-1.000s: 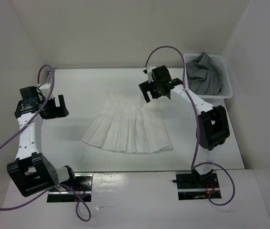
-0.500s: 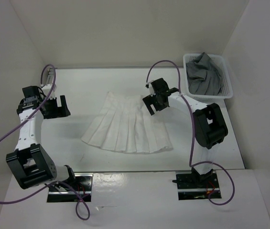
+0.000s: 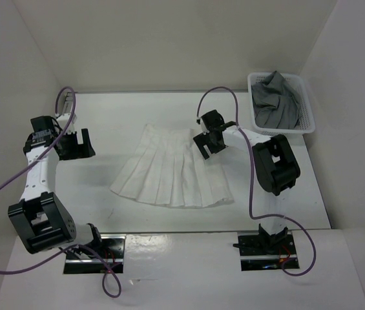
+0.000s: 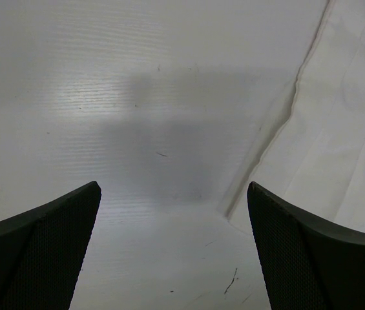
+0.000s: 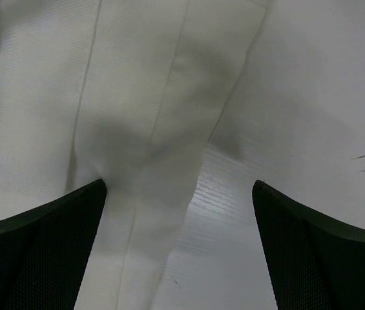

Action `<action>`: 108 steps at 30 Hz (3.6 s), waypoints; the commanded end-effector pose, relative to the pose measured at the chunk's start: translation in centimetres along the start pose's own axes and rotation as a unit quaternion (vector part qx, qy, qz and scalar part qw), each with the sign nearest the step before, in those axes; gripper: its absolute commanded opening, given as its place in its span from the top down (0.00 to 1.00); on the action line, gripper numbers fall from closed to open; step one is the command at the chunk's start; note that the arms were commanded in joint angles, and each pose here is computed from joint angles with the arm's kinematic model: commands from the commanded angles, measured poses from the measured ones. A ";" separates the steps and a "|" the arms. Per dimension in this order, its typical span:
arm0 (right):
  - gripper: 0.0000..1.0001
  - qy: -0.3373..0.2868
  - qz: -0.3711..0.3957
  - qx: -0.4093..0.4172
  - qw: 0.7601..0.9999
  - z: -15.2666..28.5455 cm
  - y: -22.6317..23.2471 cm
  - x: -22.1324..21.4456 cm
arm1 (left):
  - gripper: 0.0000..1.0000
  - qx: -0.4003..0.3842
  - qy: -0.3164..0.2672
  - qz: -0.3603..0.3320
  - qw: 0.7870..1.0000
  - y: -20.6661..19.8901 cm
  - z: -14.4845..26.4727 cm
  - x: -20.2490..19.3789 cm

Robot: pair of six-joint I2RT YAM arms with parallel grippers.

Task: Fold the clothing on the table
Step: Flatten the skirt out, then fold the skirt

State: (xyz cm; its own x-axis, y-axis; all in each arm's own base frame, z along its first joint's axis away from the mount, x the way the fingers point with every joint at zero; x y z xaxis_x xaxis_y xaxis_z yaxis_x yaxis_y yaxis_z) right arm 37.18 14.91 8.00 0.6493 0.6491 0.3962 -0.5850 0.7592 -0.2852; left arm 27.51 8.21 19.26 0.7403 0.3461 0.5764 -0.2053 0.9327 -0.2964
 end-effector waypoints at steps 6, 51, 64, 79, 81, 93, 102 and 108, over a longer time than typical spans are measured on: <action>0.02 -0.015 0.004 -0.047 0.999 -0.9 -1.5 1.4 | 0.00 -0.005 -0.009 -0.012 1.000 0.2 -0.3 1.0; 0.36 -0.124 -0.070 0.006 0.990 7.9 -10.9 0.9 | 0.44 -0.179 0.092 -0.109 0.974 -17.4 -22.5 6.3; 0.36 -0.118 -0.073 0.017 0.990 7.2 -11.2 1.1 | 0.38 -0.164 0.091 -0.121 0.975 -17.8 -25.1 6.4; 0.36 -0.112 -0.073 0.025 0.991 6.7 -11.0 1.1 | 0.56 -0.153 0.105 -0.130 0.974 -17.5 -26.2 5.5; 0.36 -0.108 -0.074 0.027 0.991 6.4 -10.9 0.9 | 0.59 -0.153 0.106 -0.130 0.974 -17.6 -26.6 5.7; 0.36 -0.137 -0.082 0.099 0.982 4.2 -10.3 3.5 | 0.94 -0.152 0.110 -0.133 0.973 -17.7 -27.0 5.9; 0.40 -0.138 -0.098 0.232 0.958 -1.3 -9.0 5.2 | 0.98 -0.139 0.134 -0.132 0.972 -16.7 -26.6 4.1; 0.46 -0.113 -0.099 0.271 0.951 -4.8 -7.9 4.4 | 0.98 -0.132 0.144 -0.130 0.972 -16.0 -26.3 2.9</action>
State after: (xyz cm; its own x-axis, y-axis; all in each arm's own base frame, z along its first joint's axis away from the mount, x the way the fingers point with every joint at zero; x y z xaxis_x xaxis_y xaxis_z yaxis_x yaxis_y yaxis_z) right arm 46.89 11.62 7.36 0.6890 0.4316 0.5822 -0.6486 0.7257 0.2296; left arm 51.77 -8.87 7.19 0.8634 0.0487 0.5022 0.1807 0.8995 -0.3979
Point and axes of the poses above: each gripper's point midway between its finger pads, its own z axis back along the fingers, its own y axis along the line the jaws close on, x = y × z, the point moved 6 cm from there along z, back along the fingers, and after that the axes turned 12 degrees about z, right-handed, at the moved point
